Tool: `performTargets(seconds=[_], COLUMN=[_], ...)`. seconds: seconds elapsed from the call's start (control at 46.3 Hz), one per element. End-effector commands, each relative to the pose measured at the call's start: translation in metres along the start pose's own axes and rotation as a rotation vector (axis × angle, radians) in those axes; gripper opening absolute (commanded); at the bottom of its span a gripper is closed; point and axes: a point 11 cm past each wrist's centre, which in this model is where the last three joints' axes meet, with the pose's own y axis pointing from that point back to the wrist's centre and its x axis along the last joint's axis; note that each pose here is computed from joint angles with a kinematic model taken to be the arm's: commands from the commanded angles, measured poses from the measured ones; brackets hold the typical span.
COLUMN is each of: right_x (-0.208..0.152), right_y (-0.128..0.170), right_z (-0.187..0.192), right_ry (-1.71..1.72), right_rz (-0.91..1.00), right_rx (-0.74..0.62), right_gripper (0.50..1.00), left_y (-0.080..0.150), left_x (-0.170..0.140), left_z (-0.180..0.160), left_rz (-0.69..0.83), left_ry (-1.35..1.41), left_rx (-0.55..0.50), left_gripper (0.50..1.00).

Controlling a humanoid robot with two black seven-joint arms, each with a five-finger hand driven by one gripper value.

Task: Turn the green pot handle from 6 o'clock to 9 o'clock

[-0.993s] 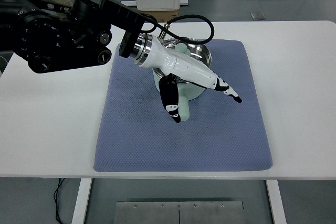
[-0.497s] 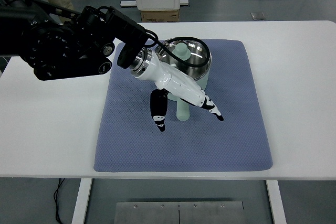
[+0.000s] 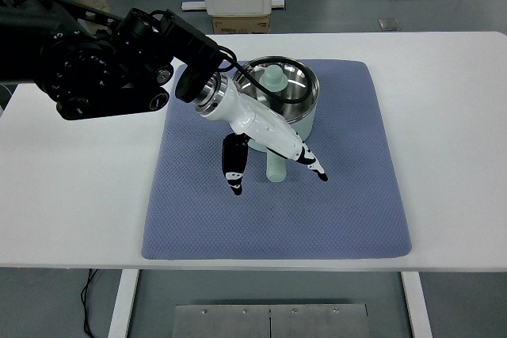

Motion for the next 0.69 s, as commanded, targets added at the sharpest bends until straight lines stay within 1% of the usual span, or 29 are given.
performTargets(seconds=[0.0,0.173,0.432,0.669], right_x=[0.000,0.000,0.000,0.000], right_y=[0.000,0.000,0.000,0.000], right_z=[0.000,0.000,0.000,0.000], right_ry=[0.000,0.000,0.000,0.001], right_rz=[0.000,0.000,0.000,0.000], right_rx=[0.001,-0.001,-0.001,0.001], right_gripper=[1.000,1.000,1.000,1.000], left_y=[-0.001,-0.002,-0.006,-0.014], left_x=[-0.003,-0.004,-0.009,-0.013], left_z=[-0.001,-0.001,0.001,0.003], left_rz=[-0.011,-0.018,-0.069,-0.088], left_ry=[-0.002,-0.011,-0.071,-0.079], left_rx=[0.005,0.005,0.010,-0.003], left_gripper=[1.000,1.000,1.000,1.000])
